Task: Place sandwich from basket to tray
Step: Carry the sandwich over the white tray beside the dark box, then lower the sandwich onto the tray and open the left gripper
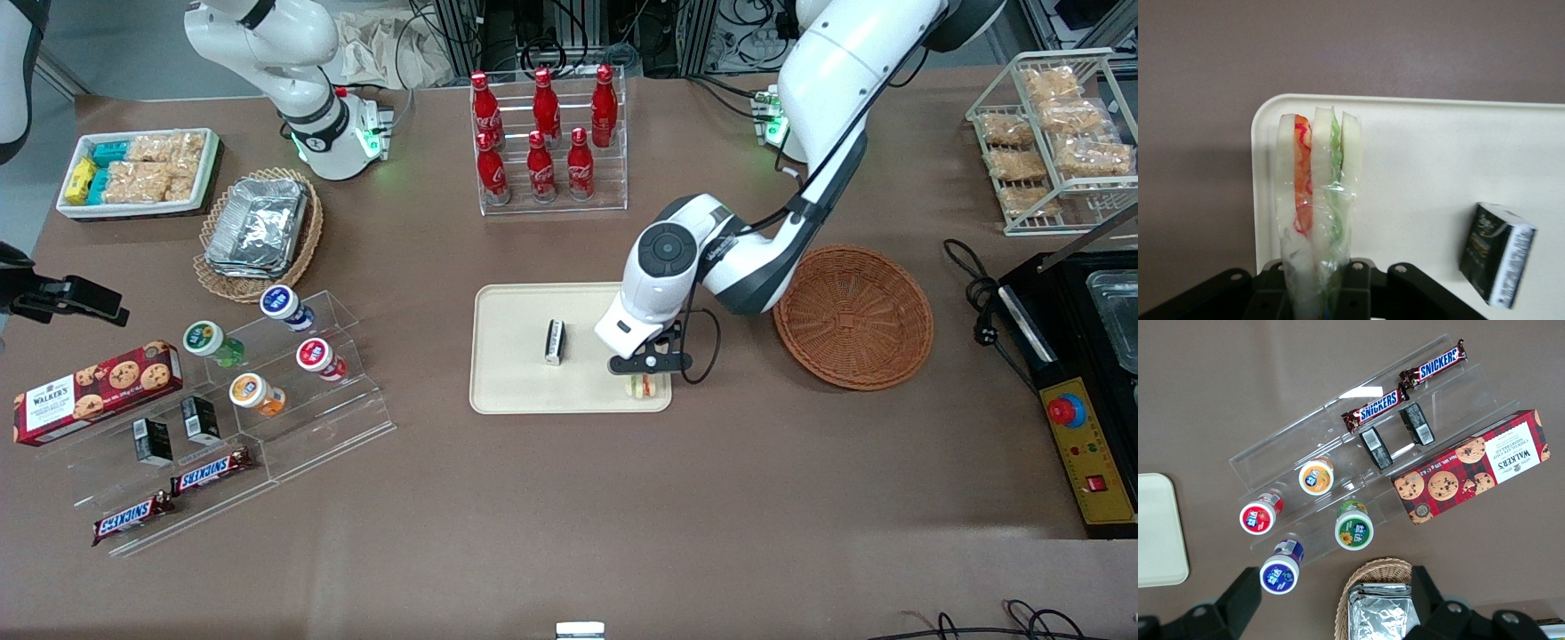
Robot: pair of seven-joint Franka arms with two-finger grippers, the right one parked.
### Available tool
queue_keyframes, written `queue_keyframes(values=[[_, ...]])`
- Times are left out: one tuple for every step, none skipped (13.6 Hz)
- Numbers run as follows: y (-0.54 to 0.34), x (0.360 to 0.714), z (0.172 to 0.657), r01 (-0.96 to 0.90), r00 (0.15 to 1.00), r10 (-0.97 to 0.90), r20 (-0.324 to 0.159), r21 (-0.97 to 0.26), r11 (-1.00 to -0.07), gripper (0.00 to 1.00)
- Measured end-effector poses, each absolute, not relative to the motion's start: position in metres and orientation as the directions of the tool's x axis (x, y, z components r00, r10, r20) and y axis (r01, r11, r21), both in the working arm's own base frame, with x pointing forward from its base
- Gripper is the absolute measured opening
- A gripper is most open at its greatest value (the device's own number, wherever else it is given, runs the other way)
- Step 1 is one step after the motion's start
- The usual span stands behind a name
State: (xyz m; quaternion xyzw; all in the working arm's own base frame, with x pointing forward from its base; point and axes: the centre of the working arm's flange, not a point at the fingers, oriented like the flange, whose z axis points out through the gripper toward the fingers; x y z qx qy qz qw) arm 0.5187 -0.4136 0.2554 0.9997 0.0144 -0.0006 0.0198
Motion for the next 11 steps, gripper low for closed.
queue_keyframes(values=[[-0.414, 0.517, 0.246, 0.022, 1.000, 0.022, -0.006, 0.028, -0.999, 0.17], [-0.415, 0.515, 0.238, 0.013, 1.000, 0.013, -0.008, 0.016, -1.000, 0.17], [-0.415, 0.514, 0.233, 0.005, 1.000, 0.005, -0.008, 0.007, -1.000, 0.17], [-0.415, 0.514, 0.230, -0.001, 1.000, -0.001, -0.008, 0.001, -1.000, 0.18], [-0.416, 0.512, 0.227, -0.006, 1.000, -0.006, -0.010, -0.002, -1.000, 0.23], [-0.418, 0.511, 0.226, -0.009, 1.000, -0.009, -0.012, -0.003, -1.000, 0.34], [-0.419, 0.510, 0.226, -0.010, 1.000, -0.010, -0.012, -0.003, -1.000, 0.45], [-0.419, 0.510, 0.226, -0.009, 1.000, -0.009, -0.011, -0.002, -1.000, 0.54], [-0.419, 0.510, 0.227, -0.009, 1.000, -0.009, -0.010, -0.002, -1.000, 0.65], [-0.419, 0.511, 0.227, -0.007, 1.000, -0.007, -0.009, -0.001, -1.000, 0.74], [-0.419, 0.512, 0.228, -0.005, 1.000, -0.005, -0.007, 0.000, -1.000, 0.85]])
